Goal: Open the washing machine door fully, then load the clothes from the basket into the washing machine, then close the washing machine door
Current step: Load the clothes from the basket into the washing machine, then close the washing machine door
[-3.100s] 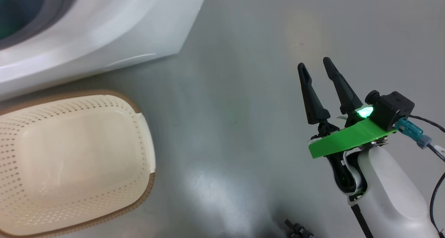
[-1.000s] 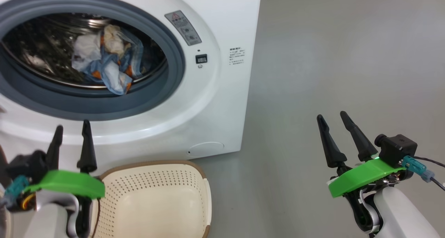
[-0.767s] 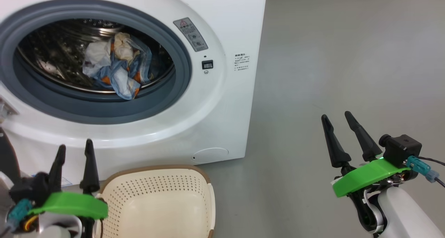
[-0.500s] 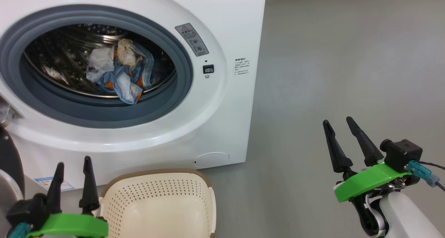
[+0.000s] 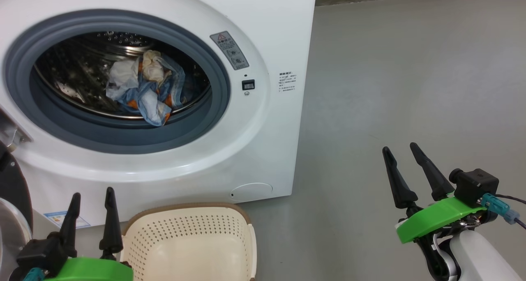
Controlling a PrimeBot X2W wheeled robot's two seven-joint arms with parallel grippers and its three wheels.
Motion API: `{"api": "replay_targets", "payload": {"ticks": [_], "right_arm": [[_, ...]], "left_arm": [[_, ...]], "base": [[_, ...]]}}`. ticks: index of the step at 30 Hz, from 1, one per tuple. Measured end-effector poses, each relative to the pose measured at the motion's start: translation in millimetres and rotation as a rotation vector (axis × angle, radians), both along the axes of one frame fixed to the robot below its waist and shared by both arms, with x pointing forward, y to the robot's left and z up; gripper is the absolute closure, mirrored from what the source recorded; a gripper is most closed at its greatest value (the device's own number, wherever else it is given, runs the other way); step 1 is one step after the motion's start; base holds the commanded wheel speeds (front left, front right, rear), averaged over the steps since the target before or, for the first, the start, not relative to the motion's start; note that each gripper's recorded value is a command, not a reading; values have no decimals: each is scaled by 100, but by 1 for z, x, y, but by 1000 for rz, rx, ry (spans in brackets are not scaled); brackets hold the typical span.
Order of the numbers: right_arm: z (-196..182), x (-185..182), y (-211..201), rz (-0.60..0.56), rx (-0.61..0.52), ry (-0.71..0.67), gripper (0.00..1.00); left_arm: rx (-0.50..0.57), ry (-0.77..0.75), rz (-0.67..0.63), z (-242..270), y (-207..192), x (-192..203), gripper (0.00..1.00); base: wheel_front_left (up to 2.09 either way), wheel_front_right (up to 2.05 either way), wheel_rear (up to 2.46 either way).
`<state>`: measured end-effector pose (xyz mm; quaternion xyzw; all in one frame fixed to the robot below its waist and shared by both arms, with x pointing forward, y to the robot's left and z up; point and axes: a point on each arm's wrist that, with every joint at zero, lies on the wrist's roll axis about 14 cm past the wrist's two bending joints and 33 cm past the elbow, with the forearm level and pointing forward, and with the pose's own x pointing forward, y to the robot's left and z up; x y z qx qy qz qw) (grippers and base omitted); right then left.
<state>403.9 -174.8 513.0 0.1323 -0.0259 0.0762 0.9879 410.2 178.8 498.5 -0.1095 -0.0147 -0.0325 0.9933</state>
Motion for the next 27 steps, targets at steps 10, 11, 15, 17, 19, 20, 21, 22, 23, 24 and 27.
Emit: {"api": "replay_targets", "payload": {"ticks": [10, 11, 15, 17, 19, 20, 21, 22, 23, 24, 27], "right_arm": [[-1, -2, 3, 11, -6, 4, 0], [-1, -2, 3, 10, -7, 5, 0], [-2, -2, 2, 9, -7, 7, 0], [-3, -2, 2, 9, -7, 8, 0], [-3, -2, 2, 8, -7, 8, 0], [-3, -2, 2, 8, -7, 9, 0], [-3, -2, 2, 8, -7, 9, 0], [-3, -2, 2, 8, -7, 9, 0], [-3, -2, 2, 8, -7, 9, 0], [-3, -2, 2, 8, -7, 9, 0], [-3, -2, 2, 9, -7, 8, 0]], "left_arm": [[6, 0, -11, 0, -4, 0, 0], [7, 1, -12, 0, -5, 0, 0], [9, 4, -14, -1, -6, 1, 0], [9, 5, -15, -2, -6, 1, 0], [9, 6, -15, -2, -6, 1, 0], [9, 6, -15, -2, -6, 1, 0], [9, 6, -15, -2, -6, 1, 0], [10, 6, -15, -2, -6, 1, 0], [9, 6, -15, -2, -6, 1, 0], [10, 6, -15, -2, -6, 1, 0], [10, 5, -15, -1, -6, 1, 0]], "base": [[0, 0, 0], [0, 0, 0], [0, 0, 0], [0, 0, 0], [0, 0, 0], [0, 0, 0], [0, 0, 0], [0, 0, 0], [0, 0, 0], [0, 0, 0], [0, 0, 0]]}}
